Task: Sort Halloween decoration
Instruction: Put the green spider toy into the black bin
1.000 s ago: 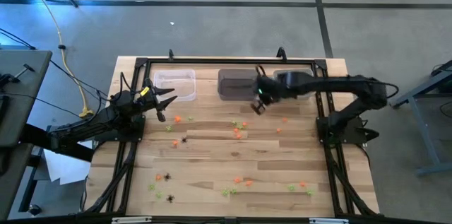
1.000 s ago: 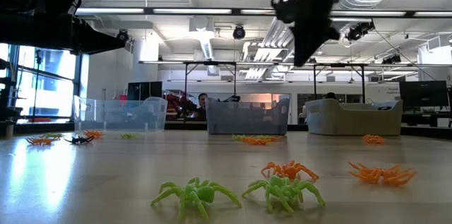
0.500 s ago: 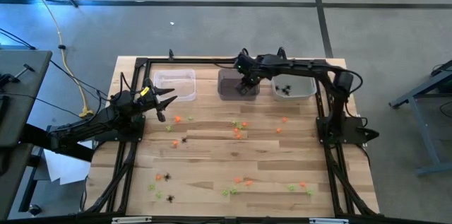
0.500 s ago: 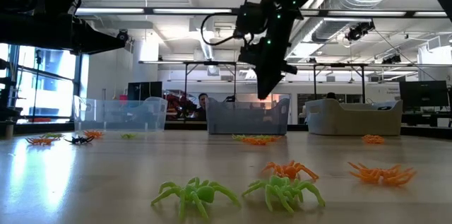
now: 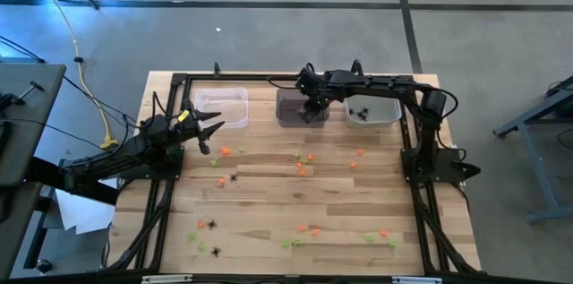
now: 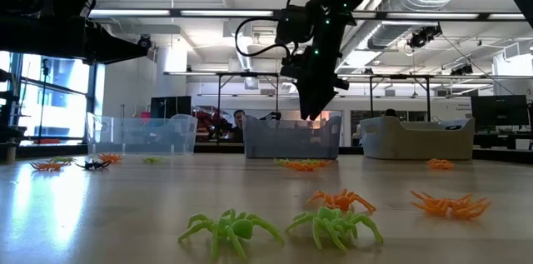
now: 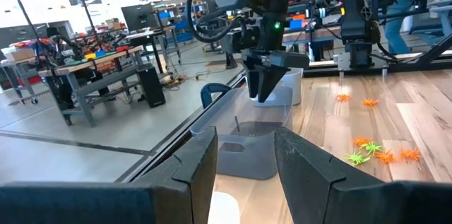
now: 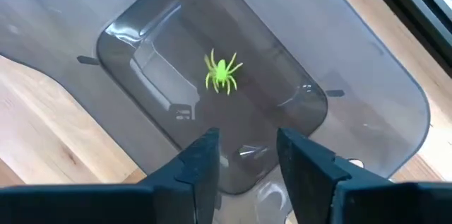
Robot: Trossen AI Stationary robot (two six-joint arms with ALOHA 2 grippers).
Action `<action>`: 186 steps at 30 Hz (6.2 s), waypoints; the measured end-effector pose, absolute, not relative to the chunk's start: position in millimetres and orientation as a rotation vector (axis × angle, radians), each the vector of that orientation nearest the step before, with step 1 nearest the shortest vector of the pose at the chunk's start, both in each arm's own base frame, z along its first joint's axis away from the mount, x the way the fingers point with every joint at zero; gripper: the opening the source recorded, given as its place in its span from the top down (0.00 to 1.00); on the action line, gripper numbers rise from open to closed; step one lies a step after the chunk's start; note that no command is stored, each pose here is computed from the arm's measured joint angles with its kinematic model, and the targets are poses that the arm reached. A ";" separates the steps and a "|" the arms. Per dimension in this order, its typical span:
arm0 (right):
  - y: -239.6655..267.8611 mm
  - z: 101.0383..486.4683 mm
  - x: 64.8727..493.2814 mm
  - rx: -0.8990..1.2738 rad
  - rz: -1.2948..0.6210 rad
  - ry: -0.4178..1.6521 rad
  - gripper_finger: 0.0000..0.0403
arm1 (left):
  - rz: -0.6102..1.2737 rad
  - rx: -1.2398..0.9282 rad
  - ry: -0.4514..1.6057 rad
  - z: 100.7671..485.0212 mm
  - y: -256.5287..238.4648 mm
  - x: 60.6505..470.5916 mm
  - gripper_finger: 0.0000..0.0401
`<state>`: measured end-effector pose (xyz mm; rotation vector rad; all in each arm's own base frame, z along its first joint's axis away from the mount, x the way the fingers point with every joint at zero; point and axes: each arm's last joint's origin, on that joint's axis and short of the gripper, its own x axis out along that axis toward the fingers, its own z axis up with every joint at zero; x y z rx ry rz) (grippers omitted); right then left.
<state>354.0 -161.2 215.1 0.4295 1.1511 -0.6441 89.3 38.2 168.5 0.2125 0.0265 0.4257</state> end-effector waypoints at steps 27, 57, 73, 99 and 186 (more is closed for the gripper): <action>-20.1 202.1 393.3 0.321 -0.520 1.156 0.65 | 0.426 0.213 0.026 168.6 38.2 89.3 0.67; -28.9 140.8 414.5 0.485 -0.413 1.251 0.70 | 0.426 0.213 0.026 168.5 38.2 89.3 0.67; -28.5 140.4 414.5 0.506 -0.414 1.254 0.96 | 0.426 0.213 0.026 168.5 38.2 89.3 0.67; -28.0 221.6 384.4 0.470 -0.447 1.151 0.97 | 0.426 0.213 0.026 168.6 38.2 89.3 0.67; 10.2 161.4 394.8 0.555 -0.542 1.340 0.65 | 0.426 0.213 0.026 168.5 38.2 89.3 0.67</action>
